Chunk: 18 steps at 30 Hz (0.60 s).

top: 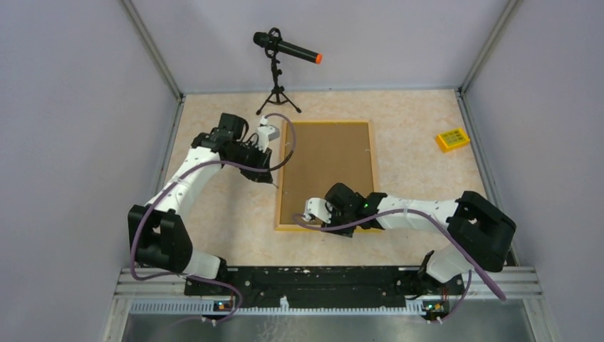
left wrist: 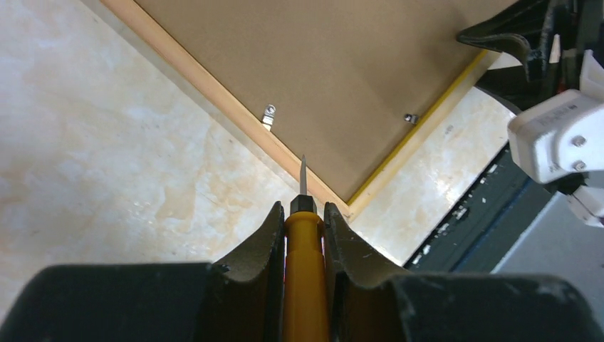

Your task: Take the photo out of the frame

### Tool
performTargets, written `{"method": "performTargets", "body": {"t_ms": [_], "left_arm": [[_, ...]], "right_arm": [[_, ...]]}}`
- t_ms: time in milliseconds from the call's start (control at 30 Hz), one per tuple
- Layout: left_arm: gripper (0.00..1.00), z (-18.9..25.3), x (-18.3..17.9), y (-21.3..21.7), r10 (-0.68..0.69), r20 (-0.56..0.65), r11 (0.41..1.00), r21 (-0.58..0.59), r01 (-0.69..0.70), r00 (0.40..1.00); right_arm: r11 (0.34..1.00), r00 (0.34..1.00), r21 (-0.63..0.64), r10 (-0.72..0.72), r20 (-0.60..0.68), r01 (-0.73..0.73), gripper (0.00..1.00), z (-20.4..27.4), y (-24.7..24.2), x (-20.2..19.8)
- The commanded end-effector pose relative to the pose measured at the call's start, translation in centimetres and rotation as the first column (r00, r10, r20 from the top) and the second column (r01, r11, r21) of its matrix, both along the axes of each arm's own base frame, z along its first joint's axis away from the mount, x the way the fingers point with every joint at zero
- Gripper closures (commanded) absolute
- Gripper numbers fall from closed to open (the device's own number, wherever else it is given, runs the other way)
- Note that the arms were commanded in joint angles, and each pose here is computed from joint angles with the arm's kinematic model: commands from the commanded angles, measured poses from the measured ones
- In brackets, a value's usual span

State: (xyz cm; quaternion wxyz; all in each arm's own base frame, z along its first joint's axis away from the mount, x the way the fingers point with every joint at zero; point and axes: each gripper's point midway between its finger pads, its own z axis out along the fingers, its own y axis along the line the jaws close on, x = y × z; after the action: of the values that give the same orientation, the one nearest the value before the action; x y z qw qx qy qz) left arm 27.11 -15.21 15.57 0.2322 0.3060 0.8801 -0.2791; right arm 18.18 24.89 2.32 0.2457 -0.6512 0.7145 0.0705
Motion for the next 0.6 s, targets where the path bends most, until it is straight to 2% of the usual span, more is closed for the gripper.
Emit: {"method": "performTargets", "body": {"t_ms": [0,167,333,567], "left_arm": [[1.0,0.5,3.0,-0.6,-0.055,0.122,0.994,0.106,0.042,0.991],[1.0,-1.1,3.8,-2.2,-0.096,0.149,0.98,0.188,0.067,0.984],[1.0,-2.1,4.6,-2.3,-0.117,0.161,0.959,0.277,0.069,0.98],[1.0,-2.7,4.8,-3.4,-0.154,0.182,0.938,0.336,0.086,0.971]], "right_arm": [[1.0,0.999,-0.004,-0.02,0.03,0.02,0.51,0.5,0.3,1.7],[0.999,0.997,0.012,0.041,-0.072,-0.04,0.51,0.7,1.0,0.2],[0.999,0.997,0.003,0.038,-0.067,-0.038,0.51,0.7,1.3,0.7],[1.0,0.998,0.002,-0.005,-0.062,0.005,0.52,0.2,1.5,1.2]]}}
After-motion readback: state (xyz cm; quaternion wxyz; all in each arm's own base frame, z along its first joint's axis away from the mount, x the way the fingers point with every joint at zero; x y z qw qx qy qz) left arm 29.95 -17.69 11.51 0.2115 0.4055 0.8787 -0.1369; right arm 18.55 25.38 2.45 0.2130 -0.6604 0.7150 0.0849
